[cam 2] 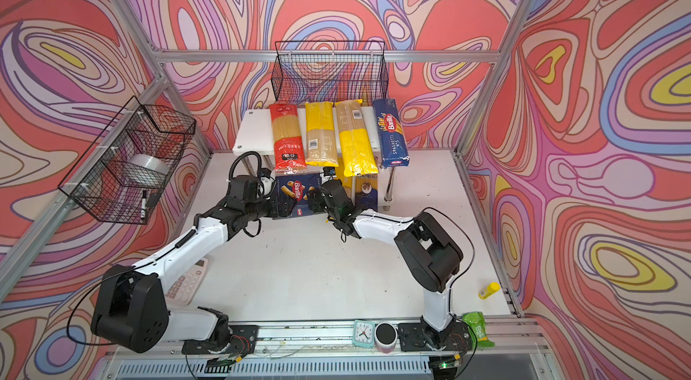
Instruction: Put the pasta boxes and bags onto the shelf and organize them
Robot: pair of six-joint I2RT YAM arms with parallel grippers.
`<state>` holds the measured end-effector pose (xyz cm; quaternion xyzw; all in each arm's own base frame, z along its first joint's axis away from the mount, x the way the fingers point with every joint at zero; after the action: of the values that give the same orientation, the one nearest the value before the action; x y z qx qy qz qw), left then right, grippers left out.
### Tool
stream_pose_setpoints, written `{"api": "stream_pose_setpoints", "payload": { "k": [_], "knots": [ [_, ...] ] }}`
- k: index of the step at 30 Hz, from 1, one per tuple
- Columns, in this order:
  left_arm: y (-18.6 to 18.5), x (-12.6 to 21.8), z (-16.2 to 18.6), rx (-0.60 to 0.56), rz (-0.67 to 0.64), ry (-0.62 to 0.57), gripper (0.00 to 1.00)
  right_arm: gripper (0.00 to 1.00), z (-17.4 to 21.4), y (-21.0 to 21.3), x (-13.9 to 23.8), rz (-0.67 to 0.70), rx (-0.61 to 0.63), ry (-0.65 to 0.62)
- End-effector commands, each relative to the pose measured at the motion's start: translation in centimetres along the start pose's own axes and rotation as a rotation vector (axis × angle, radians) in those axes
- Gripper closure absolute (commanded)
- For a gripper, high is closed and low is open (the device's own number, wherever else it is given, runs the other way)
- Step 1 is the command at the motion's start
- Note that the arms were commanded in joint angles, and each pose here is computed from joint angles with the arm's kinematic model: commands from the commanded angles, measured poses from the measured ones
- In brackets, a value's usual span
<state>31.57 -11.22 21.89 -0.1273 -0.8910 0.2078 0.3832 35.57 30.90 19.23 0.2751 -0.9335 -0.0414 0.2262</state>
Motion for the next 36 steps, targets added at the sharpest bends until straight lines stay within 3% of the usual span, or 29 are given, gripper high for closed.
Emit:
{"api": "stream_pose_setpoints", "payload": {
  "k": [1, 10, 18, 24, 27, 36],
  "knots": [
    [-3.9, 1.1, -2.7, -0.106, 0.164, -0.092, 0.00, 0.33, -2.8, 4.3, 0.0, -0.232, 0.026, -0.099],
    [-2.6, -0.2, -4.5, -0.107, -0.015, -0.048, 0.00, 0.31, -3.4, 2.7, -0.5, -0.104, 0.033, -0.079],
    [-1.7, -1.4, -4.6, -0.127, -0.088, -0.053, 0.00, 0.30, -3.3, 0.1, 0.2, -0.003, 0.021, -0.072],
    [-1.0, -0.3, -4.8, -0.155, -0.193, -0.094, 0.00, 0.29, -4.0, -0.6, 1.1, 0.073, 0.071, -0.057],
    [-1.0, 0.4, -5.1, -0.162, -0.214, -0.123, 0.00, 0.29, -4.2, -0.9, 1.3, 0.073, 0.071, -0.048],
    [-0.3, 2.7, -2.8, -0.147, -0.220, -0.051, 0.00, 0.30, -2.6, -0.3, 2.9, -0.048, 0.133, 0.071]
  ]
}}
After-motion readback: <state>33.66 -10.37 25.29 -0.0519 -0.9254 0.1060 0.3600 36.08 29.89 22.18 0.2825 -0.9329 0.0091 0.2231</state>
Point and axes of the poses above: each gripper's point midway between its finger pads, its own x axis back along the fingers, its own y axis along the line the jaws close on, z = x × y, the point moved 9 cm from there along x, back along the fingers, and after that the axes turned 13 degrees about x, right-handed, at the moved point
